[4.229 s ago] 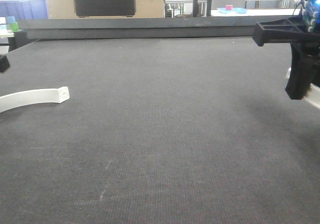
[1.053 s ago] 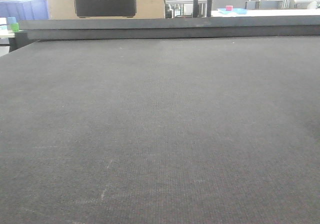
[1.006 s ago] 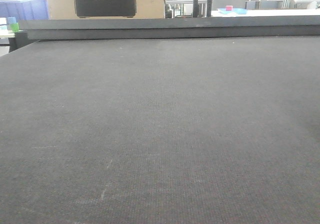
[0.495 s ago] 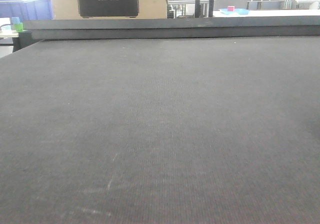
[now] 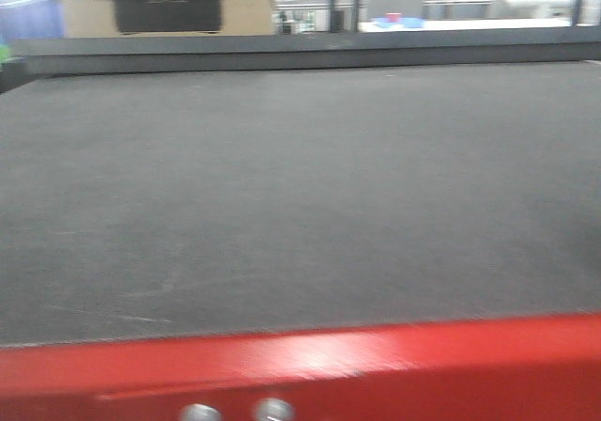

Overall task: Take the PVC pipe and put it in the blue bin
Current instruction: 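Hold both arcs while the base backs away from the table, then hold both arcs while the base drives toward the blue bin shelving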

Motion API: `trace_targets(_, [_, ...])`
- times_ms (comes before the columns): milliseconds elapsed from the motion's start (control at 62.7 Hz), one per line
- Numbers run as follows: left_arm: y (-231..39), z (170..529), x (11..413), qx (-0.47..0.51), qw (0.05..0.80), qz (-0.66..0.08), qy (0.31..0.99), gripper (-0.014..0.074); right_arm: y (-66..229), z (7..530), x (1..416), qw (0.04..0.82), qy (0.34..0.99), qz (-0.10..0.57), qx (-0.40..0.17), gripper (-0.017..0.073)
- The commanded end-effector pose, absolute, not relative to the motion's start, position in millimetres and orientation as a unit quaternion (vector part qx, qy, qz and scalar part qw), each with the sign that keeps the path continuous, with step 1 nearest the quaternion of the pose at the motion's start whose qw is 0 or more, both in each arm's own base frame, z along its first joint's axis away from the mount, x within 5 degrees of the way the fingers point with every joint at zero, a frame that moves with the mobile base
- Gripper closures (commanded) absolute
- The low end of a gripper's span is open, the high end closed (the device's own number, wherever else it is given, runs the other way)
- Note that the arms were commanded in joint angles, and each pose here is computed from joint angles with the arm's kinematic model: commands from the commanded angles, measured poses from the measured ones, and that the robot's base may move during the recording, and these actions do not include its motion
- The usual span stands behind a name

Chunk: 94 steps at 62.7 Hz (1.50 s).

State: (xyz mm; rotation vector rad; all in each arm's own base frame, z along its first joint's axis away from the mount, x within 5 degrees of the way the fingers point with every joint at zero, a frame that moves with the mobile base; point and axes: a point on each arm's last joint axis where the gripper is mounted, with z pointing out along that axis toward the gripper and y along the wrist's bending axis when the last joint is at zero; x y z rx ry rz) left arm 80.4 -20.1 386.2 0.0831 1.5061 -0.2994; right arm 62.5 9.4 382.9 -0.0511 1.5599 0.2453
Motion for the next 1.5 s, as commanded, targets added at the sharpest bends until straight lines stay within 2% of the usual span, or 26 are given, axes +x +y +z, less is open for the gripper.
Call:
trace_targets(0, [-20.0, 389.2, 78.8, 0.035, 0.727, -0.142, 0.671, 0.0704, 9.1, 384.5, 61.2, 0.713, 0.693, 0.106, -0.029, 0.0721])
trace_targets(1484, [-19.9, 389.4, 78.1, 0.034, 0.728, -0.142, 0.67, 0.0704, 9.2, 384.5, 61.2, 0.713, 0.693, 0.106, -0.029, 0.0721])
